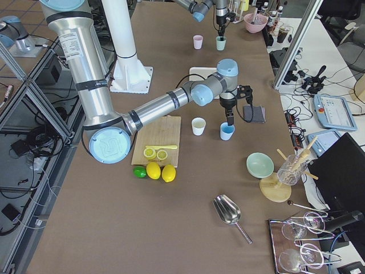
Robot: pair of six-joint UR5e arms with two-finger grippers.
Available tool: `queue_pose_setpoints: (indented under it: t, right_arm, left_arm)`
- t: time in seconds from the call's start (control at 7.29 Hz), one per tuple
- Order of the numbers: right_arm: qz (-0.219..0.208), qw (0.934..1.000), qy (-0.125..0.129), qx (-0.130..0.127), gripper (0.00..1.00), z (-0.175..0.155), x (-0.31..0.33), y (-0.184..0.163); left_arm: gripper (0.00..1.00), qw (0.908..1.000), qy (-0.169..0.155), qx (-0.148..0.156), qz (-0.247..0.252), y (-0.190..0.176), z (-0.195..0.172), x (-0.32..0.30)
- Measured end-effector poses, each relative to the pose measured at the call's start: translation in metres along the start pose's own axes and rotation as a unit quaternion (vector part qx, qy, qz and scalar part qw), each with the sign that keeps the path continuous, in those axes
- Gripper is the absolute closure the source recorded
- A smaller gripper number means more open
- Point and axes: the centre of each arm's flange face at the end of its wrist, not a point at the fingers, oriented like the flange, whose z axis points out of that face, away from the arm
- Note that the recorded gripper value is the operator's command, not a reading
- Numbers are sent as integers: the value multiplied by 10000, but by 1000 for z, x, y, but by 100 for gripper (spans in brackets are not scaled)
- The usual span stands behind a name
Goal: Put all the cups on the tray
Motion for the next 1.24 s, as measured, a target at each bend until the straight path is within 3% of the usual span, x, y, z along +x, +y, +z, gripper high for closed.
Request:
queue_pose_setpoints:
  t: [0.41, 0.96, 1.1, 1.24]
  right_arm:
    - [46, 9999, 63, -97, 1, 11, 9, 0]
    - [102, 9997, 125, -184, 1, 21, 17, -1]
    - [112, 9996, 137, -204, 1, 24, 18, -2]
    - [120, 9995, 154, -229, 1, 28, 19, -2]
  left_arm:
    - [100, 9983, 278, -18, -506, -21, 11, 121]
    - [100, 9980, 114, 41, -623, 9, 55, 204]
    - [35, 9981, 68, 72, -610, 14, 61, 210]
    - [2, 9983, 52, 92, -578, 17, 63, 214]
